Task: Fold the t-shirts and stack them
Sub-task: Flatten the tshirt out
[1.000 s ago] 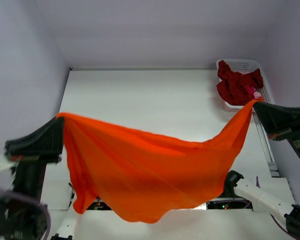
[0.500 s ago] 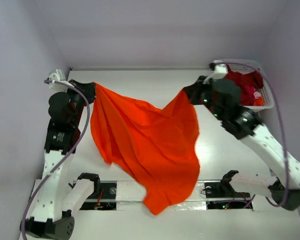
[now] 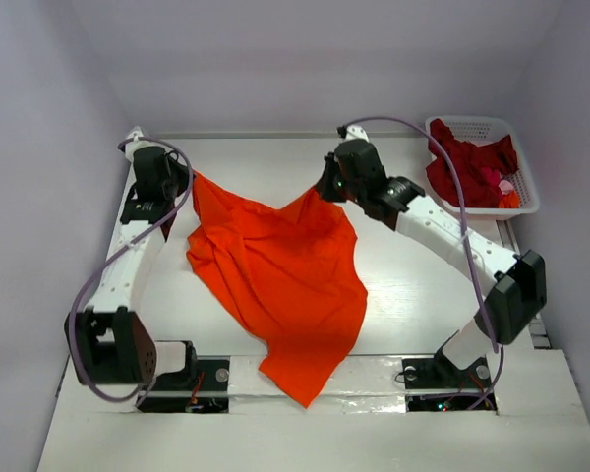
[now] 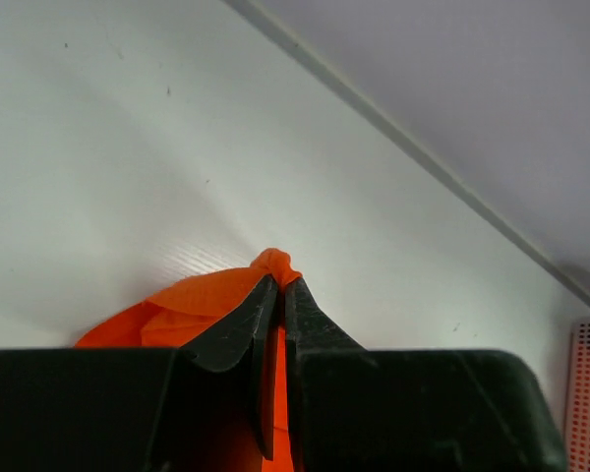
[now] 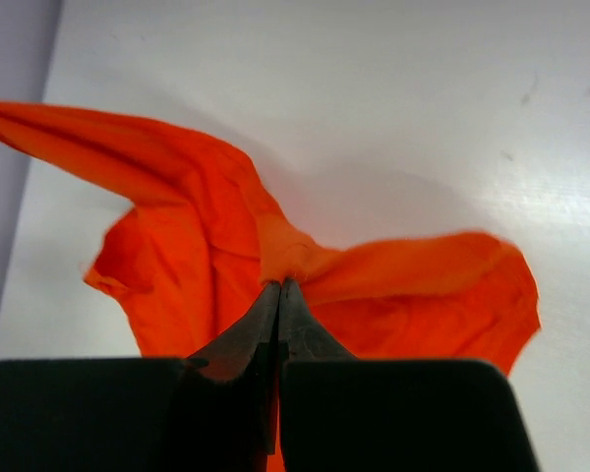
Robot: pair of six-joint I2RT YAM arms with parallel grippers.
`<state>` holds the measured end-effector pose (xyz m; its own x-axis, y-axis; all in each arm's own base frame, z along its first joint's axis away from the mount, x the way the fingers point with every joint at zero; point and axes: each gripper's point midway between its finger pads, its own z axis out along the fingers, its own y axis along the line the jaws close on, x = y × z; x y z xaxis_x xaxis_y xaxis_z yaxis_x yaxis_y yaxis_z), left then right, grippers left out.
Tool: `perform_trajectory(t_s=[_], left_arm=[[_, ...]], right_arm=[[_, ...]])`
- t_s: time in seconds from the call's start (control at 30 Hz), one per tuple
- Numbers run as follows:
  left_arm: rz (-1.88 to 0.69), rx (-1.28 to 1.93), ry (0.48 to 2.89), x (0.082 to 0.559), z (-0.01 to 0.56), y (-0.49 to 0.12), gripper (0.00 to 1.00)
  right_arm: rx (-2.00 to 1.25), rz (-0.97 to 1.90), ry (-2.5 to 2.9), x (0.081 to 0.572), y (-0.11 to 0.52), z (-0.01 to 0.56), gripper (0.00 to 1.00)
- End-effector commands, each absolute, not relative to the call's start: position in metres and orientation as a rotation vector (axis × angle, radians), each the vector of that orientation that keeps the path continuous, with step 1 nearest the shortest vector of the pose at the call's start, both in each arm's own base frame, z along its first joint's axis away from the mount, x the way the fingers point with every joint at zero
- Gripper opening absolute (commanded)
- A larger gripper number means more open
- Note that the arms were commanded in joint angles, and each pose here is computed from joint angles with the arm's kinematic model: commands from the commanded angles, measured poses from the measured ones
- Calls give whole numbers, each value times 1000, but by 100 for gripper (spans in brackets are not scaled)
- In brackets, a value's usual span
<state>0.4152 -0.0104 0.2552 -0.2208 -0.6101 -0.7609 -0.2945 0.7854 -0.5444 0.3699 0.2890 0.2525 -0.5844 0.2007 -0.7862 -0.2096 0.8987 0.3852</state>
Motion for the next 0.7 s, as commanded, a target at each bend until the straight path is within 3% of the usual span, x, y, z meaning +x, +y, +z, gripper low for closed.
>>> perform_trajectory(t_s=[0.0,0.17,0.37,0.67], left_arm=[[-377,-696,1714,435,291,-9,0],[-436,-639,1663,423,354,-17,0],[-534,-455,1581,364,446,-38,0],[-754,-177,1333,194,516,-77,0]], right_arm=[[23,629,1996,386,292,330,0],[22,582,1919,378,267,403,0],[28,511,1842,334,215,466,0],[68,637,1576,220,132,504,0]])
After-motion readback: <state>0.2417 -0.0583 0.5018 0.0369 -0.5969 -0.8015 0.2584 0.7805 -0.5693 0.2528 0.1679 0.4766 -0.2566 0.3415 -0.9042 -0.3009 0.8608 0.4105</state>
